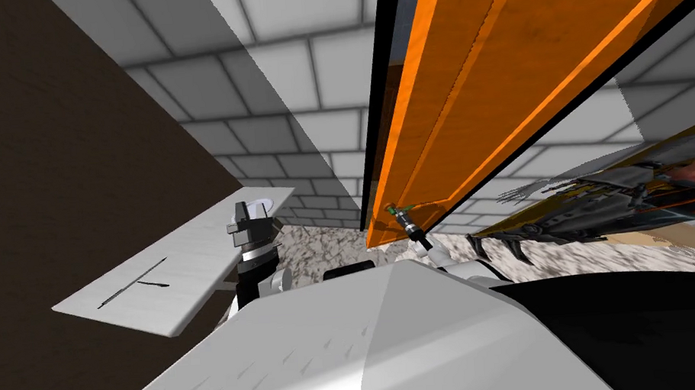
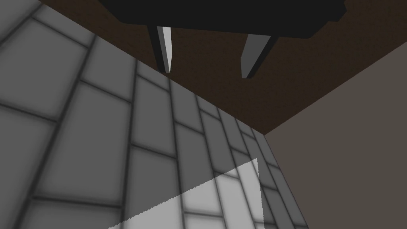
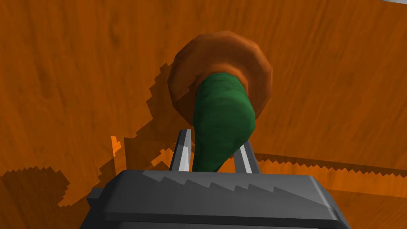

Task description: Pull the door open

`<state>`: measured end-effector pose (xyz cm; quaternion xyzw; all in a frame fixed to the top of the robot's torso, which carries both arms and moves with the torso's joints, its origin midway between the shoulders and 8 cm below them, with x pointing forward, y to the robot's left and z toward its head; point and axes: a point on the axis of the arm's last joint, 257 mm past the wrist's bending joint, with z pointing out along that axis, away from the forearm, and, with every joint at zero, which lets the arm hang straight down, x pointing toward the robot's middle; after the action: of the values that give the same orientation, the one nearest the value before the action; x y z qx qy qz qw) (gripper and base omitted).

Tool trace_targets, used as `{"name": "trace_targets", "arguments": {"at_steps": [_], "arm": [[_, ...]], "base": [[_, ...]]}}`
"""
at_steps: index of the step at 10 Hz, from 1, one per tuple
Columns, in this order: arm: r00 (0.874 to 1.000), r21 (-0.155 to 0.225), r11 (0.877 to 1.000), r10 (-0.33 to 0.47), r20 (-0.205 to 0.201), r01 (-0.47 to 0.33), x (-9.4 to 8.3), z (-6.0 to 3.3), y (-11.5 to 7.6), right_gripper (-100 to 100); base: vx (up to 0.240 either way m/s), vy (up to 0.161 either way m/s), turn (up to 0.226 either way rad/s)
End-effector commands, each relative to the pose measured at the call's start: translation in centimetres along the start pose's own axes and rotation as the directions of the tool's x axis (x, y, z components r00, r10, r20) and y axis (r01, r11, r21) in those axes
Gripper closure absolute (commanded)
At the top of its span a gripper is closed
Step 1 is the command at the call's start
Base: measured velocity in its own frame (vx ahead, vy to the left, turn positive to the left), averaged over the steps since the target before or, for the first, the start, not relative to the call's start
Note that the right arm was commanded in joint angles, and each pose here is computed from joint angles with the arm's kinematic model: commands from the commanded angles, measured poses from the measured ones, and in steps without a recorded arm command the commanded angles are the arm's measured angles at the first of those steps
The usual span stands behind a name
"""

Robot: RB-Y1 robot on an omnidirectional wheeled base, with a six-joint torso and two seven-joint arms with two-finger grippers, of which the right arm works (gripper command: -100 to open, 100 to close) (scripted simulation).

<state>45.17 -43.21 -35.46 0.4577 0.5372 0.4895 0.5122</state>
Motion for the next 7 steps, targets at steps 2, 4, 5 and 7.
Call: {"name": "trace_targets", "arguments": {"at_steps": [2, 4, 5, 7], "arm": [[0.999, -0.001, 1.0, 0.0, -0.035, 0.0, 0.2, -1.13, -0.1, 100], [0.998, -0.004, 1.0, 0.0, -0.068, 0.0, 0.2, -2.22, 0.0, 100], [0.997, -0.005, 1.0, 0.0, -0.083, -0.001, 0.3, -2.73, 0.0, 100], [0.996, -0.003, 1.0, 0.005, -0.088, -0.005, 0.3, -3.51, -0.3, 100]], "base": [[-0.151, -0.081, 0.06], [-0.175, -0.078, 0.093], [-0.203, -0.09, 0.081], [-0.115, -0.052, 0.091]]}}
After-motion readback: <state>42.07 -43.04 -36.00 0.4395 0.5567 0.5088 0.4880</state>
